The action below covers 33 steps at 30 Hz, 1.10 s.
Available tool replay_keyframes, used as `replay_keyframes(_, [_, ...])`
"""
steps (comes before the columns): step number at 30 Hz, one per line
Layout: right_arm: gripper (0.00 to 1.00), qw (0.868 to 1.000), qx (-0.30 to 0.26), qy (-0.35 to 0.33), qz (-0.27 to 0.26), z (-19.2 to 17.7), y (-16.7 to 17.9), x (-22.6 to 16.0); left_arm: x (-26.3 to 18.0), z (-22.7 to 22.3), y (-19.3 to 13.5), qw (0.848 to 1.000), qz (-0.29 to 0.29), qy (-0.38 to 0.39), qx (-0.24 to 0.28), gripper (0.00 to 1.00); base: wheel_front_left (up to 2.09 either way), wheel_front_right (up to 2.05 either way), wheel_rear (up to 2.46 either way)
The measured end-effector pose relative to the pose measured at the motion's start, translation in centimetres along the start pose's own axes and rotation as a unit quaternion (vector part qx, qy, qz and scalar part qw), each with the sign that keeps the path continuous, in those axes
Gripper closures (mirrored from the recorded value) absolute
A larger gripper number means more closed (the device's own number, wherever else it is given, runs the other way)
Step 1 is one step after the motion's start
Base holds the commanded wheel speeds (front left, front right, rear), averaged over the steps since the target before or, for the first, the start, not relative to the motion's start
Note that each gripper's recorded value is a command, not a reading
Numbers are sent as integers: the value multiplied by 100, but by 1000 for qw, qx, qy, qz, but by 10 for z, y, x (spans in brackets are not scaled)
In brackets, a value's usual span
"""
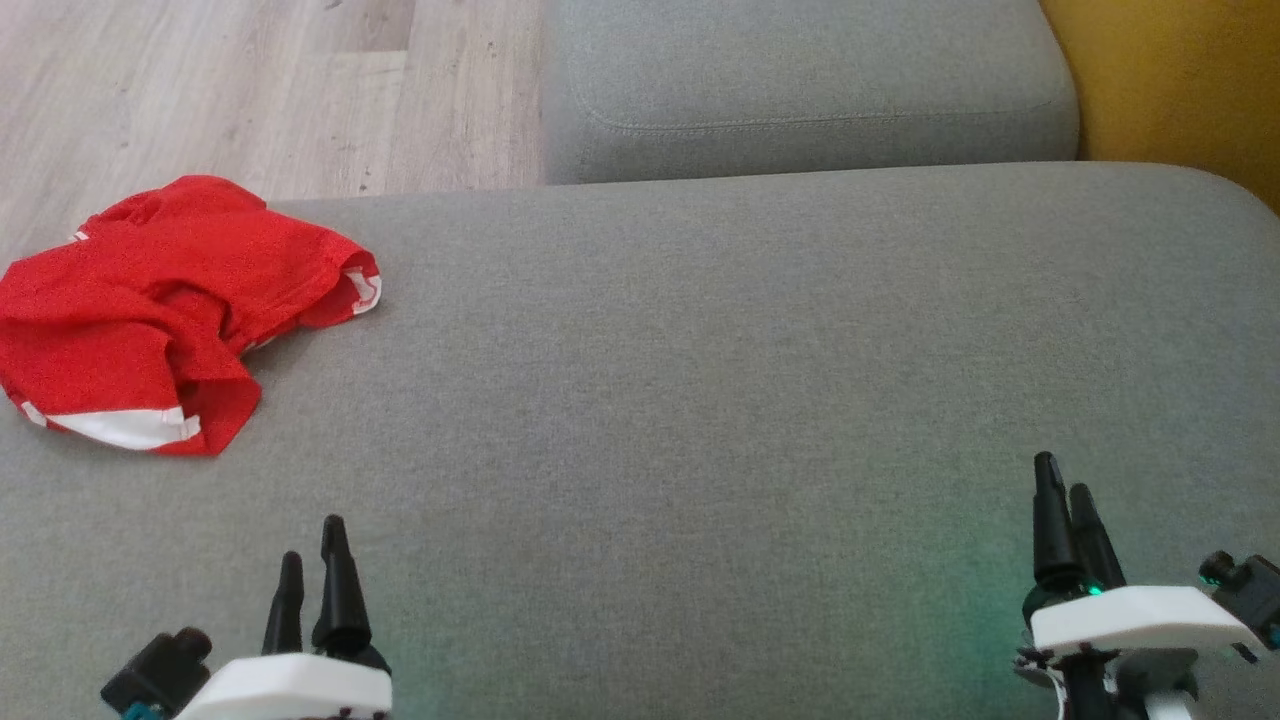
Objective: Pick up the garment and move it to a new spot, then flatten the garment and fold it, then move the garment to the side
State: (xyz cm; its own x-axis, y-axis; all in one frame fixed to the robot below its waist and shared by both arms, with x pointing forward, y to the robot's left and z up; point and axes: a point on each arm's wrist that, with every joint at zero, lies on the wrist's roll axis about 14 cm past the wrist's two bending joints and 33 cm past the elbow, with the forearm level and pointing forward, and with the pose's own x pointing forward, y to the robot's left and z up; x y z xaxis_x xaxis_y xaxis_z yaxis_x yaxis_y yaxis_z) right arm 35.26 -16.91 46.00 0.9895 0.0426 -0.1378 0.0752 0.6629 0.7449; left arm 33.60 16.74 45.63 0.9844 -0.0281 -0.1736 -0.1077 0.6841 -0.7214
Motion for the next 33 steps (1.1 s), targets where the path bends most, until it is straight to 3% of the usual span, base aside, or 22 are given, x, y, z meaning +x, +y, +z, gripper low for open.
replay_keyframes(15, [0, 994, -105, 4, 22, -8, 11, 0, -3, -5, -7, 994, -14, -3, 107, 0, 0, 0, 0])
replay_keyframes(33, [0, 975, -217, 9, 46, -17, 18, -4, -11, -9, -4, 978, -16, -10, 208, 0, 0, 0, 0])
